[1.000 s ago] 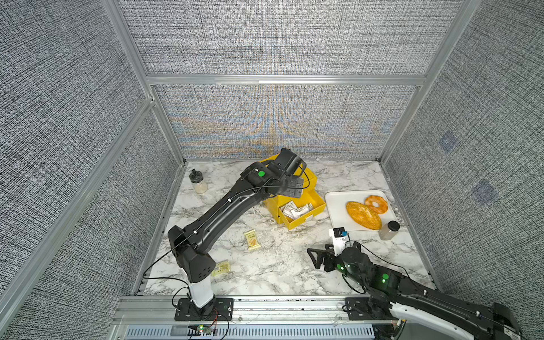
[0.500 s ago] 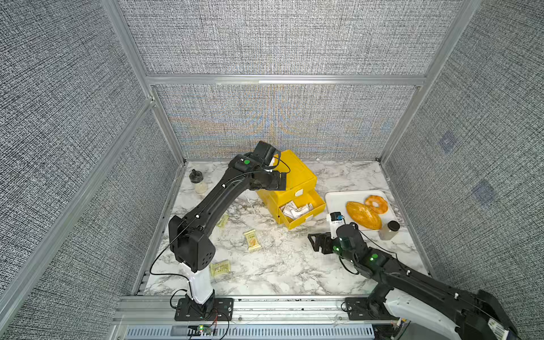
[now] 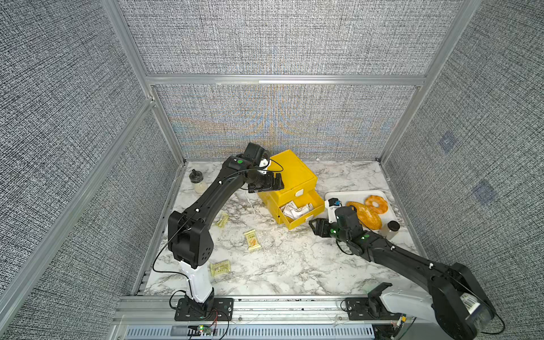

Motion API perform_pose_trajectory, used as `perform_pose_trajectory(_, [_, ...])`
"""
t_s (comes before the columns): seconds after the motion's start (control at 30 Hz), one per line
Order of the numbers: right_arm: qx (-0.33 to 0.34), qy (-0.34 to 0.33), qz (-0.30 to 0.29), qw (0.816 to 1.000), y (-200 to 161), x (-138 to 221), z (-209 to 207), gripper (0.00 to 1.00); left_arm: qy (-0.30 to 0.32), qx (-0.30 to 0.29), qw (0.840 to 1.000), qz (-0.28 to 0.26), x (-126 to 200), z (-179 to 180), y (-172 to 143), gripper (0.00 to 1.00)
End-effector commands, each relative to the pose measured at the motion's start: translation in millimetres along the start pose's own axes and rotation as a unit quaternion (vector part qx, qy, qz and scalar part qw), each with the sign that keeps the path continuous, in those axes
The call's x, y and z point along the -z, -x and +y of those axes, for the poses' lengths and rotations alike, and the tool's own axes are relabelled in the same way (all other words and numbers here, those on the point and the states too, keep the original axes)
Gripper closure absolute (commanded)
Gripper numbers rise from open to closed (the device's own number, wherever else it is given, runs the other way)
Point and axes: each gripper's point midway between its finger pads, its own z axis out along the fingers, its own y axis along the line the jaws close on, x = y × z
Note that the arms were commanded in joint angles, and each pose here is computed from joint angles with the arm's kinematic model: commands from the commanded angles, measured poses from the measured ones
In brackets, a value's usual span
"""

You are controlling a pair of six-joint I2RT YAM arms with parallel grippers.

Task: Place the cookies into the drawer by color
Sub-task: Close the drawer in the storage box.

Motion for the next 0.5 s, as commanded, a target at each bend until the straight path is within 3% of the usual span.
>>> perform_pose_trajectory(0.0, [0.008, 0.028, -0.014, 0.999, 18, -7, 15, 0.34, -0.004, -0.010, 1.000, 0.022, -5, 2, -11, 0.04])
perform_pose_trajectory(0.47, [-0.020, 0.081, -0.031, 0.996, 75, -56, 51, 0.42, -0.022, -0.013, 0.999, 0.026, -5, -5, -13, 0.04])
